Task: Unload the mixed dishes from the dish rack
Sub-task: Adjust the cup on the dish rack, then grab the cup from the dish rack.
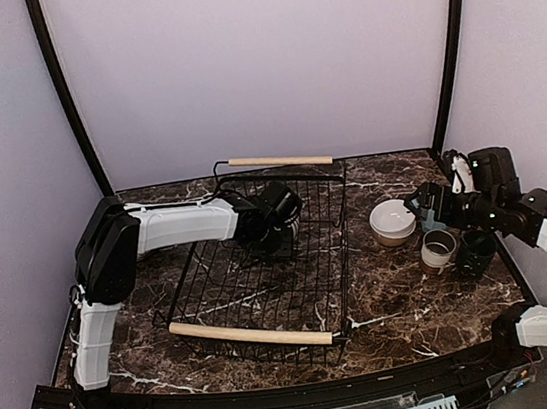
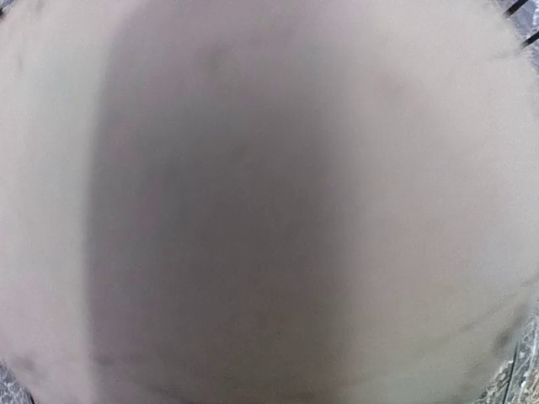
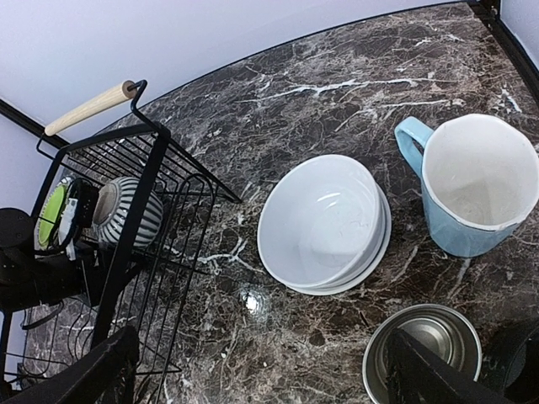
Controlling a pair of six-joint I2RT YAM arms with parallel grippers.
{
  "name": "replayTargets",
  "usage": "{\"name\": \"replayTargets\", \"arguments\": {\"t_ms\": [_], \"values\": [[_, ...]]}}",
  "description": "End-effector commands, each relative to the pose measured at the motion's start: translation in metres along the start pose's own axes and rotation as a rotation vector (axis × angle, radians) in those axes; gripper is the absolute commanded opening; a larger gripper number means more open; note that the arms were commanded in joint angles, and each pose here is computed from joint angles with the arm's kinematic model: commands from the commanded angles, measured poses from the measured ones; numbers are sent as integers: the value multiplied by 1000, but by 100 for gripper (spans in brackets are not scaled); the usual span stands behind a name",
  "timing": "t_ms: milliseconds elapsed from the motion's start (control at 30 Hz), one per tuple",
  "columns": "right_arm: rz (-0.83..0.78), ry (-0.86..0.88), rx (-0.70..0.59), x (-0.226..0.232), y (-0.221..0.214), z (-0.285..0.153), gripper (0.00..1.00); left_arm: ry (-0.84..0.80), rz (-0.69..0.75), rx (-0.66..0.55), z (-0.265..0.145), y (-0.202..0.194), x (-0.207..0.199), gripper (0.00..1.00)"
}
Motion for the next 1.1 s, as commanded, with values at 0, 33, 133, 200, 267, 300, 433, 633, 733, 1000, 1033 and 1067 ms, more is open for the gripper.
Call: {"name": "replayTargets", "arguments": {"t_ms": [0,33,133,200,267,300,433,633,733,1000,1033,1067], "values": [[2,20,-11,2,2,5,99,-129,50,-67,-24,19,-21,52],[4,21,-6,2,1,7,99,-132,55,-68,-24,20,-21,52],[7,27,2,4,2,9,99,-135,59,-84,-26,25,-20,52],[8,29,3,4,2,9,99,-144,67,-93,-26,29,-21,50],[9,31,-2,4,2,8,99,-154,68,-92,-26,30,-21,45],[9,31,-4,4,3,7,99,-151,69,-93,-26,32,-20,43],[8,31,-8,5,4,5,99,-120,85,-101,-27,36,-13,25],[7,36,-17,7,9,0,99,-113,105,-112,-49,43,-8,1],[4,50,-24,10,11,-2,99,-162,100,-135,-75,48,-9,1],[-22,214,-50,38,21,-10,99,-408,85,-187,-150,50,-17,1],[-27,254,-55,45,23,-12,99,-459,80,-211,-163,51,-19,1],[-30,297,-64,52,25,-14,99,-544,78,-217,-174,53,-29,1]]}}
Point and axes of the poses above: each gripper's point midway between its finger pads, its own z axis out along the fingers, its own x axis along the line the jaws close on, y = z × x, the point moved 2 cm from there along -z, back along the fingers, and after that the axes turned 9 degrees about -z, right-handed, at the moved point
